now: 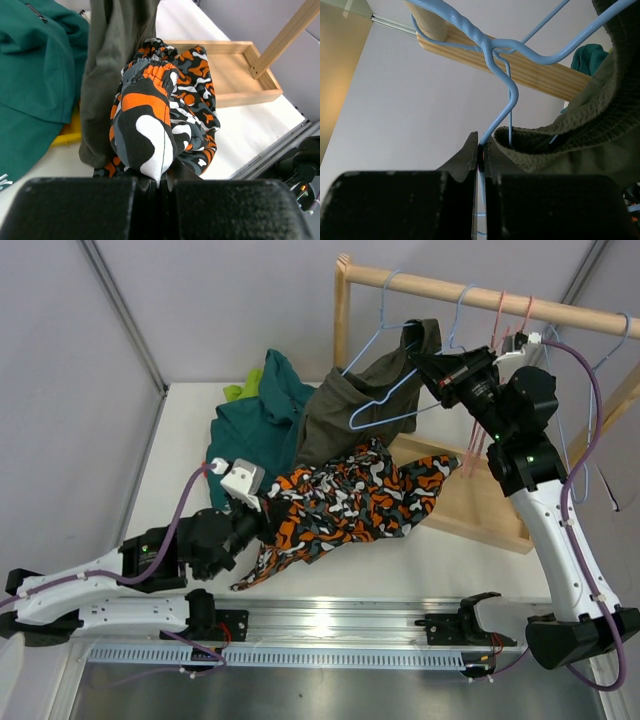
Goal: Remove the shorts from the hanger
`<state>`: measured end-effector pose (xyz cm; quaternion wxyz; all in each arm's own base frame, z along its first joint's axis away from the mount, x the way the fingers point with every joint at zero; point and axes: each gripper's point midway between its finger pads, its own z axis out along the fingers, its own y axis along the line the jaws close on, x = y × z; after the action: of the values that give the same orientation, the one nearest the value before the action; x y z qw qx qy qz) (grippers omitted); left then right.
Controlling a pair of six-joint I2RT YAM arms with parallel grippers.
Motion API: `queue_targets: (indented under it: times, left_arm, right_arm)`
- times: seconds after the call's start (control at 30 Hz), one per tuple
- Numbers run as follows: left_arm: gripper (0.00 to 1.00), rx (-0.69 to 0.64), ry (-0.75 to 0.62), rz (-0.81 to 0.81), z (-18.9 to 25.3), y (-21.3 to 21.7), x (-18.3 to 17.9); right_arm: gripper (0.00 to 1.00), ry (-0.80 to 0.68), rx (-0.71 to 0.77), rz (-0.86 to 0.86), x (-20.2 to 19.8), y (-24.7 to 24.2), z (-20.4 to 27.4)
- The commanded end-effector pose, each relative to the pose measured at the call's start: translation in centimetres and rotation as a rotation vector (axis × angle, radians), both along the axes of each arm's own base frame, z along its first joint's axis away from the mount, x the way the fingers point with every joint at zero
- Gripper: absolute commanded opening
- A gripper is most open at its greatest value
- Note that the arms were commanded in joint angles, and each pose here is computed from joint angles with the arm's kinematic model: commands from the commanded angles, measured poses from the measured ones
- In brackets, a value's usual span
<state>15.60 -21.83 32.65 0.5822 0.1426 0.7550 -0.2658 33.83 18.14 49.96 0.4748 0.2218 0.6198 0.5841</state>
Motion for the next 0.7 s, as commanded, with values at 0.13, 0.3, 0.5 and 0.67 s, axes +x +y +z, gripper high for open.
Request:
queue_targets:
  times: [0.13, 0.3, 0.5, 0.67]
  left_arm:
    - [0.0, -0.031, -0.052, 0.126, 4.1, 4.7, 0.8]
    - [0.0, 0.045, -0.128, 0.276, 7.6, 10.1, 1.7]
    - [0.0, 0.201, -0.176, 0.33, 8.8, 11.1, 2.5]
    - [0.0, 0.369, -0.162, 0.352, 7.6, 10.4, 3.6]
  right_arm:
    - [0.63, -0.049, -0.017, -0.022, -2.0, -1.0, 1.1]
    - [0.99, -0.07, -0.076, -0.073, -4.2, -2.4, 1.5]
    - [0.99, -0.09, -0.218, -0.127, -7.2, -3.9, 1.9]
    - [0.99, -0.01, -0.396, -0.186, -9.3, -5.9, 0.3]
